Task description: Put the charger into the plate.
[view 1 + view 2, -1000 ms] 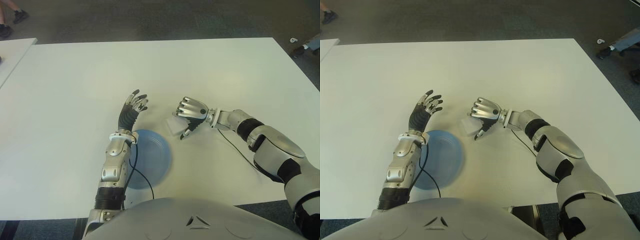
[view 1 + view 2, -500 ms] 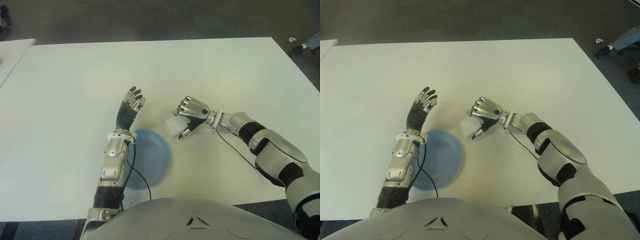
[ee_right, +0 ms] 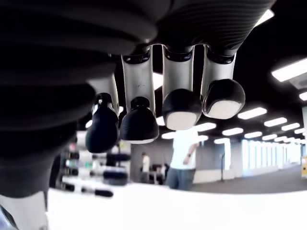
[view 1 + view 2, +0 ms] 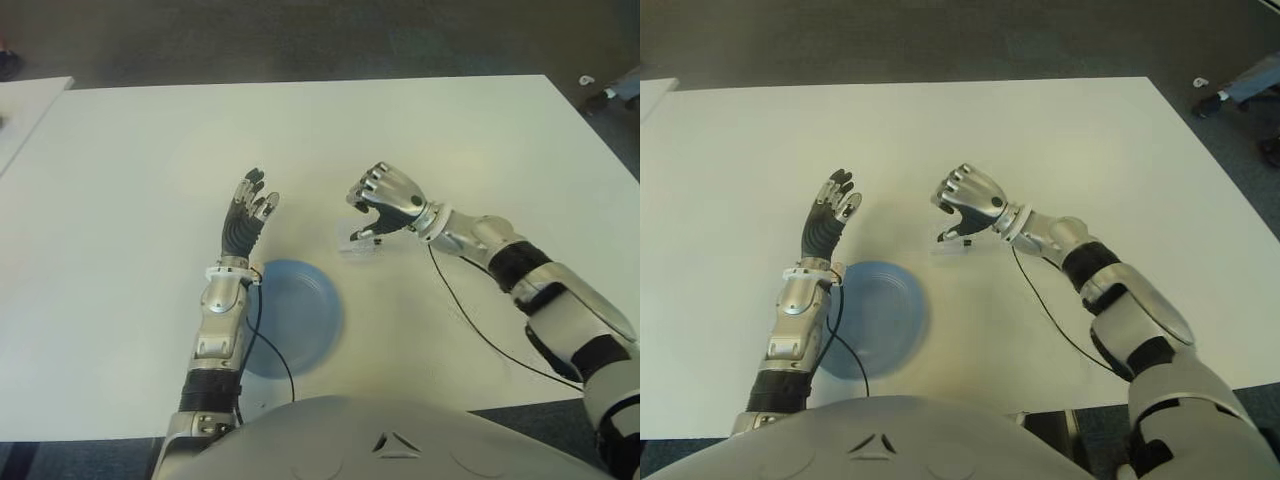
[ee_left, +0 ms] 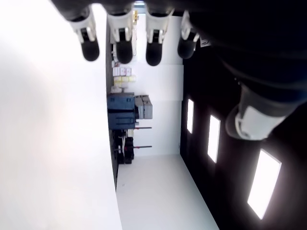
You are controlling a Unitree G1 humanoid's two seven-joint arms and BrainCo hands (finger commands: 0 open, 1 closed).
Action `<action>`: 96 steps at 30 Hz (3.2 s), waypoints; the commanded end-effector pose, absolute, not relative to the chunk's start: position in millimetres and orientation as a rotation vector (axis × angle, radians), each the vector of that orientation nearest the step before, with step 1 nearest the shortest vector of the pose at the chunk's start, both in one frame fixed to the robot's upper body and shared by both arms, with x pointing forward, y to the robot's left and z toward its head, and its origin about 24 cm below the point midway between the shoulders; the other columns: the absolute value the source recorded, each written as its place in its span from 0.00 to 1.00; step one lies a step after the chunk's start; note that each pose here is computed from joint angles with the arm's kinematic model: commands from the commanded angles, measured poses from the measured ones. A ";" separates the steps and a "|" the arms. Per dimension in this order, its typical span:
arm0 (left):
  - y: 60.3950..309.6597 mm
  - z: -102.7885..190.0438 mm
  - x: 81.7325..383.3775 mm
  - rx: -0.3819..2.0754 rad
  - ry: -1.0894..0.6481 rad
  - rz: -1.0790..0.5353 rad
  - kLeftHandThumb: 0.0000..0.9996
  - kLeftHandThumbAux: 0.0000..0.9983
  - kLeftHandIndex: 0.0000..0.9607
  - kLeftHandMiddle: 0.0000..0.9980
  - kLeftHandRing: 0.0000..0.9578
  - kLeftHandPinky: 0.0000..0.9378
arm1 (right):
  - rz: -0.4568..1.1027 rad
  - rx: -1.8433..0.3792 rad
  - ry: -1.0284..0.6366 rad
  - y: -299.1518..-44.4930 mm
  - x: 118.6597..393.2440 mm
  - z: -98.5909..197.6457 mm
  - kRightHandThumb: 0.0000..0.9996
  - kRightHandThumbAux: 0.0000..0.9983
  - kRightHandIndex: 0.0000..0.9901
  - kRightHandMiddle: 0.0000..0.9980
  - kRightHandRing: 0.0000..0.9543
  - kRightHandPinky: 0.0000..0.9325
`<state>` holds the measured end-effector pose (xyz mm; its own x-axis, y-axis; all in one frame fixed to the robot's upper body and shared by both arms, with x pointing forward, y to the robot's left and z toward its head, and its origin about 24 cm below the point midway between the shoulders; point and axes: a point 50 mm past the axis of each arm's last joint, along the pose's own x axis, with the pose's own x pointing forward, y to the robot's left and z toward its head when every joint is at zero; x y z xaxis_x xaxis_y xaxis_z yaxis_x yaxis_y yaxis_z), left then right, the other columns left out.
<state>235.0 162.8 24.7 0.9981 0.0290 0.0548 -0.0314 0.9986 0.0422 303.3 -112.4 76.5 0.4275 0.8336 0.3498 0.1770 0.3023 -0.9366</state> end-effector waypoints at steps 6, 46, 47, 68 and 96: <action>167.5 20.3 237.3 0.107 -0.039 0.049 0.00 0.45 0.05 0.06 0.03 0.00 | 0.530 -1.115 -1.061 -108.1 287.4 98.3 0.71 0.72 0.82 0.89 0.95 0.97; 178.3 19.3 240.2 0.162 -0.032 0.036 0.00 0.44 0.01 0.02 0.00 0.00 | 0.642 -1.016 -0.859 -110.1 274.5 113.6 0.66 0.56 0.64 0.77 0.78 0.73; 178.3 19.3 240.2 0.162 -0.033 0.035 0.00 0.43 0.01 0.02 0.00 0.00 | 0.654 -1.018 -0.850 -110.9 275.6 112.0 0.64 0.54 0.60 0.74 0.74 0.69; 174.9 20.1 237.7 0.162 -0.027 0.028 0.00 0.43 0.01 0.02 0.00 0.00 | 0.945 -1.306 -0.683 -131.3 305.7 73.9 0.34 0.16 0.00 0.00 0.00 0.00; 170.4 22.0 234.1 0.155 -0.025 0.008 0.00 0.43 0.01 0.04 0.00 0.00 | 1.116 -1.587 -0.656 -132.3 319.6 56.8 0.34 0.13 0.00 0.00 0.00 0.00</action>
